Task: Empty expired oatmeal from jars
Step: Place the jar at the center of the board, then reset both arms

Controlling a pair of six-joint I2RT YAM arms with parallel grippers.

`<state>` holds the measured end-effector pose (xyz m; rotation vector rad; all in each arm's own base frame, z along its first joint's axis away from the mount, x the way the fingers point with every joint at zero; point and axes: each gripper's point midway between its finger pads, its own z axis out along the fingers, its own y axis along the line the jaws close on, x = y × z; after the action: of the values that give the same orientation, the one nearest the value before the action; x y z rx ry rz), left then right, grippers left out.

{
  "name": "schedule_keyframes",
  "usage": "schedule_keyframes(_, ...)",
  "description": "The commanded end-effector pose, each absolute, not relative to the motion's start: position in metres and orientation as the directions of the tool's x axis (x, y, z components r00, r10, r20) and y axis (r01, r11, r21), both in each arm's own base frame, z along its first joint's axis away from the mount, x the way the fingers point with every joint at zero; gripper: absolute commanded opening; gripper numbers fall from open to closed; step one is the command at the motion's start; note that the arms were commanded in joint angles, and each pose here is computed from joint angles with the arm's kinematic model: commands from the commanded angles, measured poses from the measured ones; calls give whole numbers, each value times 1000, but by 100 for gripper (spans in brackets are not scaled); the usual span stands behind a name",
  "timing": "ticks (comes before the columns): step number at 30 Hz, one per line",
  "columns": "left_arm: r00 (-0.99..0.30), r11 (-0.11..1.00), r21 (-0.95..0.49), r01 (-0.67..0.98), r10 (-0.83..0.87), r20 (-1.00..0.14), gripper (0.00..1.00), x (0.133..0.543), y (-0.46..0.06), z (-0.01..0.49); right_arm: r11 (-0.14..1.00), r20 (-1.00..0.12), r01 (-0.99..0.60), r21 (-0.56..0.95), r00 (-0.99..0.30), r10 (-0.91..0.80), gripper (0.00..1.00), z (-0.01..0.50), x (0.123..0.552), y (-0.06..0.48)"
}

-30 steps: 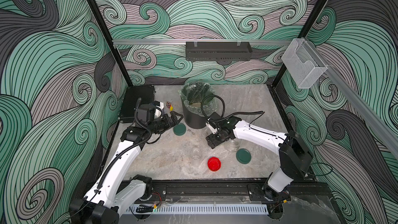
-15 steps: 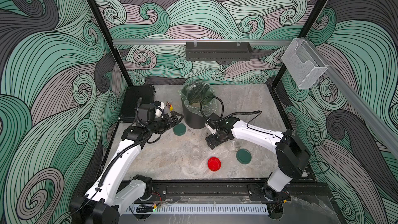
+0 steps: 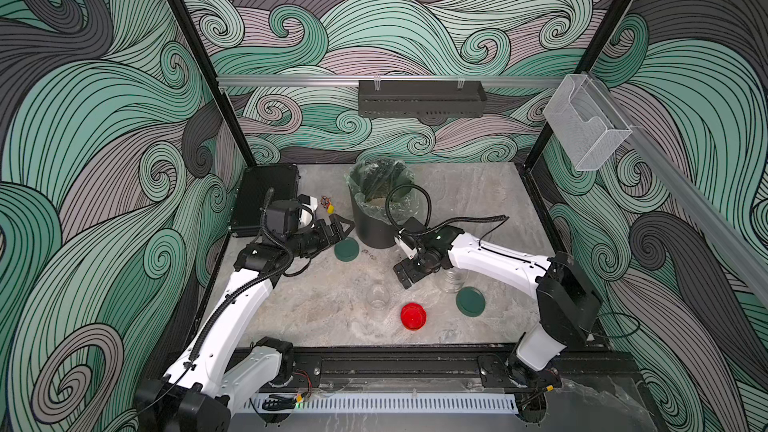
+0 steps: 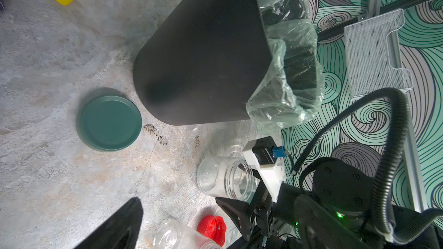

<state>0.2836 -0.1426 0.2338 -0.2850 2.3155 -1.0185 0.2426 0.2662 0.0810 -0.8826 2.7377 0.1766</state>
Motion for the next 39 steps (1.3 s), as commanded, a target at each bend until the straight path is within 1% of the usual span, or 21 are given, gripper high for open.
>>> schedule_keyframes(1, -788, 676, -734, 72, -412, -457, 99, 285, -143, 247, 805, -337, -592, 42, -767, -547, 99, 104, 241, 269)
schedule_keyframes(8, -769, 718, -691, 79, -397, -500, 99, 282, -134, 246, 792, -486, -606, 75, -716, -501, 99, 173, 226, 263)
schedule_keyframes(10, -766, 732, -677, 77, -391, -510, 99, 281, -131, 245, 789, -539, -613, 34, -676, -502, 99, 190, 228, 253)
schedule_keyframes(13, -755, 756, -649, 85, -376, -538, 99, 278, -127, 249, 798, -611, -597, -75, -605, -510, 99, 213, 242, 231)
schedule_keyframes(16, -725, 803, -589, 88, -354, -591, 99, 278, -116, 253, 837, -670, -532, -132, -574, -471, 99, 231, 263, 209)
schedule_keyframes(20, -671, 883, -467, 48, -318, -670, 99, 285, -92, 252, 896, -778, -425, -130, -517, -357, 99, 247, 291, 182)
schedule_keyframes(23, -620, 939, -339, -58, -300, -725, 99, 300, -63, 242, 919, -865, -371, -136, -408, -292, 99, 258, 308, 167)
schedule_keyframes(25, -571, 956, -257, -139, -290, -768, 99, 313, -43, 236, 938, -908, -310, -158, -327, -261, 99, 260, 317, 155)
schedule_keyframes(26, -556, 965, -222, -142, -263, -788, 99, 320, -39, 231, 947, -932, -278, -163, -271, -240, 99, 262, 323, 149)
schedule_keyframes(27, -536, 969, -202, -144, -248, -807, 99, 328, -37, 229, 953, -945, -260, -159, -238, -223, 98, 260, 328, 144)
schedule_keyframes(29, -502, 963, -173, -205, -255, -826, 99, 339, -26, 221, 958, -954, -232, -167, -206, -216, 97, 254, 342, 130)
schedule_keyframes(31, -506, 973, -137, -184, -213, -836, 99, 350, -28, 212, 966, -947, -165, -199, -222, -233, 98, 240, 357, 111)
schedule_keyframes(33, -530, 984, -73, -160, -148, -835, 99, 360, -29, 200, 970, -931, -93, -225, -274, -242, 99, 219, 372, 90)
schedule_keyframes(34, -548, 984, -37, -175, -129, -827, 99, 365, -25, 192, 973, -925, -51, -227, -302, -231, 98, 208, 378, 79)
schedule_keyframes(37, -594, 984, 73, -161, -38, -804, 99, 376, -19, 172, 974, -911, 27, -227, -360, -202, 97, 179, 390, 53)
schedule_keyframes(39, -600, 984, 115, -139, 9, -800, 99, 382, -16, 160, 966, -903, 64, -250, -375, -209, 98, 168, 394, 42)
